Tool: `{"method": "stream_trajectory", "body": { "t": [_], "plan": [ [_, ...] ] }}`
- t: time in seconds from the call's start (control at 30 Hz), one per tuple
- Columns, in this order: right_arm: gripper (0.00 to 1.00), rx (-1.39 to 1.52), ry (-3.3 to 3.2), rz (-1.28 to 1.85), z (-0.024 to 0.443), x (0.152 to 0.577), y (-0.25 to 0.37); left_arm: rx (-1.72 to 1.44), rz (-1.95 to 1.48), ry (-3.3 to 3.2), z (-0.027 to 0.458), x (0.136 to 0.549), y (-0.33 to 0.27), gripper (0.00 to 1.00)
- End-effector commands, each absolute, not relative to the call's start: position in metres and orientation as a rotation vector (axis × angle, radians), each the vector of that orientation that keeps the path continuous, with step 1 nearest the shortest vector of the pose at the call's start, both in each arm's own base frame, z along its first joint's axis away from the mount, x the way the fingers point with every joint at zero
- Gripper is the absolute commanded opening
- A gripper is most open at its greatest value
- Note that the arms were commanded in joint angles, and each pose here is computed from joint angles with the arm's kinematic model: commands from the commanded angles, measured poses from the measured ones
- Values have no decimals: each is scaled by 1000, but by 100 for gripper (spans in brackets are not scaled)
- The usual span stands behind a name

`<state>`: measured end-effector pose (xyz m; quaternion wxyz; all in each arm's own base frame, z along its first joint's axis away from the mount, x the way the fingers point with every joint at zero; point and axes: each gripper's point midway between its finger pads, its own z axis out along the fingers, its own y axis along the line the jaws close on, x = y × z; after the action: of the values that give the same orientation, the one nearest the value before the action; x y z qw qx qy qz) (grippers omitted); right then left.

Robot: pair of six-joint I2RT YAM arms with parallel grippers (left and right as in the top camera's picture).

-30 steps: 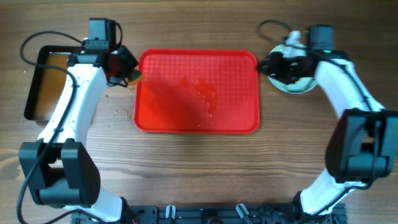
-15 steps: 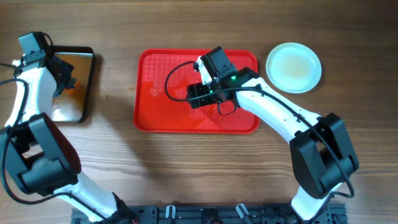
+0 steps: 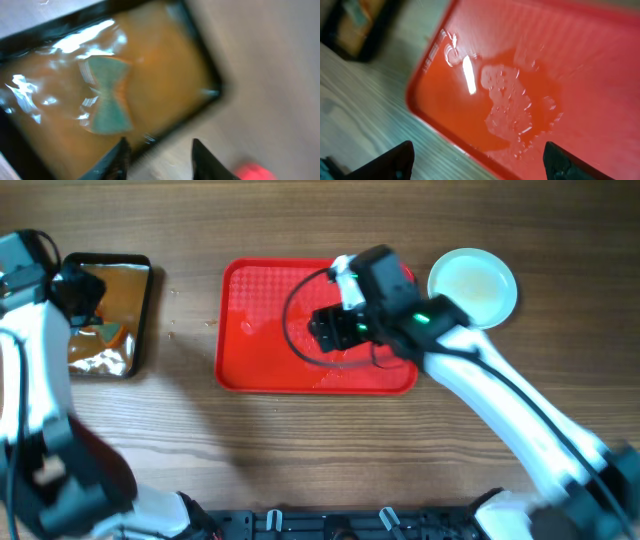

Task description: Clean dirty plates on tray and stack at the side

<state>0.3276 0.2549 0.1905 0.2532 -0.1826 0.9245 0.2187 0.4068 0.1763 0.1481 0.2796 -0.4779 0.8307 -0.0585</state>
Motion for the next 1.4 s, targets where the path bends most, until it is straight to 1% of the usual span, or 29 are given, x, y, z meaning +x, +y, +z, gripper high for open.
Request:
{"method": "stream_trajectory", "body": {
  "t": [0.0,0.03,0.07,0.13,0.17,0.23,0.27,0.33,0.57,0.73,0.83,0.93,1.07,1.17,1.23,1.37],
  "plan": [
    [83,-436,2374,457,255,306,212,-1012,-609,2145,246,401,106,70],
    [83,-408,2363,413,267,294,195,-1005,-619,2144,258,389,99,100],
    [83,-374,2369,365,273,283,179,-1015,-621,2155,263,377,93,100],
    [84,-352,2422,298,271,262,157,-1021,-622,2161,266,368,89,100],
    [100,-360,2472,278,263,252,151,-1021,-622,2161,266,368,89,100],
    [100,-320,2586,301,247,236,149,-1021,-622,2161,266,369,90,100],
    [100,-283,2606,326,245,235,151,-1021,-622,2161,266,369,90,100],
    [100,-236,2623,340,242,238,154,-1021,-622,2161,266,369,90,100],
    [100,-249,2675,307,227,243,158,-1022,-622,2162,266,369,89,100],
    [100,-243,2674,281,227,244,155,-1022,-622,2162,266,369,89,100],
    [100,-206,2620,266,234,253,149,-1022,-622,2162,266,369,89,100],
    [100,-167,2511,294,237,260,137,-1022,-622,2162,266,369,89,100],
    [100,-9,2330,404,206,264,105,-1022,-622,2162,266,369,89,100],
    [100,76,2183,464,185,256,81,-1022,-622,2162,266,369,89,100],
    [100,146,2098,443,168,248,61,-1021,-622,2161,266,369,90,100],
    [100,201,1910,403,176,241,37,-1021,-622,2161,266,369,90,100]
  ]
}}
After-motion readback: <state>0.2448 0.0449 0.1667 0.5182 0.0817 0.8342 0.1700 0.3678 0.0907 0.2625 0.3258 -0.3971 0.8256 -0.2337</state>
